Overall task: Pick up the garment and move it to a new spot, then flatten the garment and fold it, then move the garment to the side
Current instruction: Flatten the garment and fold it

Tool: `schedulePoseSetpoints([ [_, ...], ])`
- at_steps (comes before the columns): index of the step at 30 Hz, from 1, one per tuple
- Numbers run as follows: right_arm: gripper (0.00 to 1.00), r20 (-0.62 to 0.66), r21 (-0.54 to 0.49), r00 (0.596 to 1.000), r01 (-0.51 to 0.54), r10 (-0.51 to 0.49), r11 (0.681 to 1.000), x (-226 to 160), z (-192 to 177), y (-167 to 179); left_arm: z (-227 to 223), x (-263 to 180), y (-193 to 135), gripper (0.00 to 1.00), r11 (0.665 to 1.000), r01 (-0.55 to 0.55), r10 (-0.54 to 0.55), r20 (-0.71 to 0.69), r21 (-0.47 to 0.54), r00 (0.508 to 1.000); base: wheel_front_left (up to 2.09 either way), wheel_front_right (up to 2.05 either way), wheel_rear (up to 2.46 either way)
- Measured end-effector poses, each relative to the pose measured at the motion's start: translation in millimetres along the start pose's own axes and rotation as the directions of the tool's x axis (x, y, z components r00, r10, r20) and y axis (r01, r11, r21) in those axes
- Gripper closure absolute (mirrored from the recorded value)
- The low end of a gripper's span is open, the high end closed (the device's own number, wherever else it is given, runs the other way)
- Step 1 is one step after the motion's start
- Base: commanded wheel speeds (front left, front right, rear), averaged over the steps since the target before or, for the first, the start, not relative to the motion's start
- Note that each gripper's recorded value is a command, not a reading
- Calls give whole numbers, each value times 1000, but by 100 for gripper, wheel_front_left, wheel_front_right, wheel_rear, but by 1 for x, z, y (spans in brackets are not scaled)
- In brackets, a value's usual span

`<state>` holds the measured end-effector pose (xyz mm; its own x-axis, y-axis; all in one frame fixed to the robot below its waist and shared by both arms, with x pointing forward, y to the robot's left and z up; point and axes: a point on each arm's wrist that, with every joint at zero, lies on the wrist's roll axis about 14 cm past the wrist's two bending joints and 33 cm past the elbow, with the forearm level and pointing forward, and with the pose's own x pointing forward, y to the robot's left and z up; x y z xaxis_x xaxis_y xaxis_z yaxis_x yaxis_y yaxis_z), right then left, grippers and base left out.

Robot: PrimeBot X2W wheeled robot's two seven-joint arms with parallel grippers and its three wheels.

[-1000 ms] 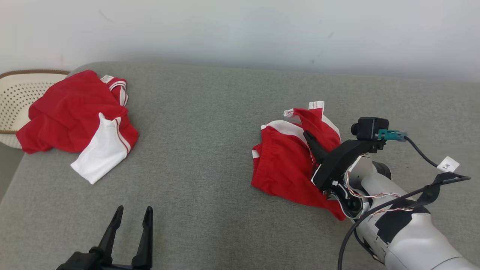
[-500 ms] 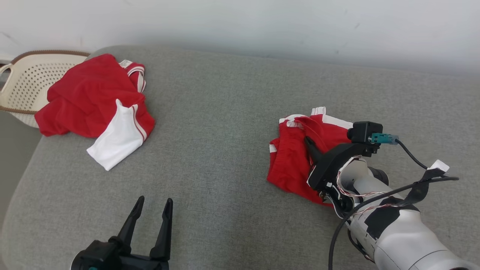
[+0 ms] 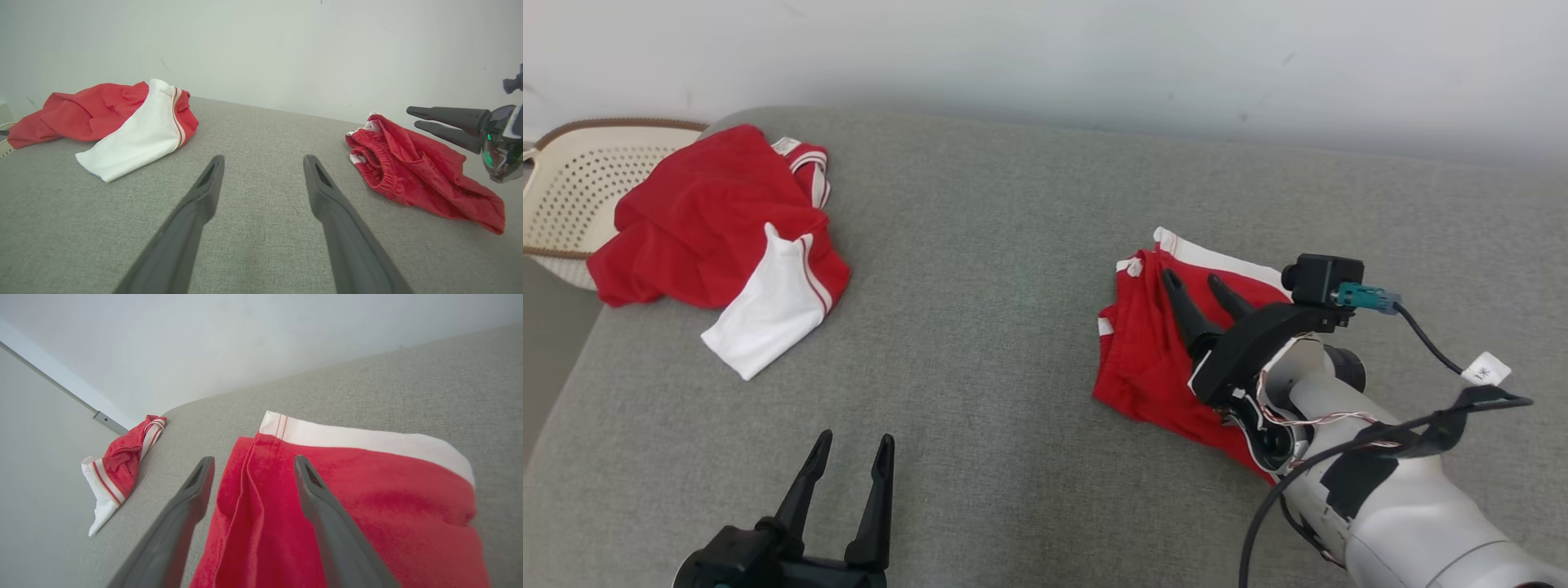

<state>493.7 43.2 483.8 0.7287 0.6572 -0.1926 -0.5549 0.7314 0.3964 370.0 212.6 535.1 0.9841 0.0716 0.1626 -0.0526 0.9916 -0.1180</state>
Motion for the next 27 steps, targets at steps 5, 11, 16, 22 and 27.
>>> schedulePoseSetpoints([
  [5,0,61,-18,998,11,-10,1000,-14,17,-10,1,0,-2,0,1000,5,-5,5,-5,1000,0,0,0],
  [11,0,113,-50,989,103,-97,993,-39,35,-50,3,1,-6,0,1000,16,-16,14,-10,1000,0,0,0],
  [16,0,92,-128,983,171,-160,977,-51,30,-79,2,2,-5,0,1000,16,-16,13,-9,1000,0,0,0],
  [22,100,50,-142,983,184,-179,973,-51,10,-84,1,3,-4,0,1000,12,-12,8,-7,1000,0,0,0],
  [27,100,-4,-169,985,170,-173,971,-46,-14,-80,-2,2,-1,0,1000,2,-2,-1,-3,1000,0,0,0],
])
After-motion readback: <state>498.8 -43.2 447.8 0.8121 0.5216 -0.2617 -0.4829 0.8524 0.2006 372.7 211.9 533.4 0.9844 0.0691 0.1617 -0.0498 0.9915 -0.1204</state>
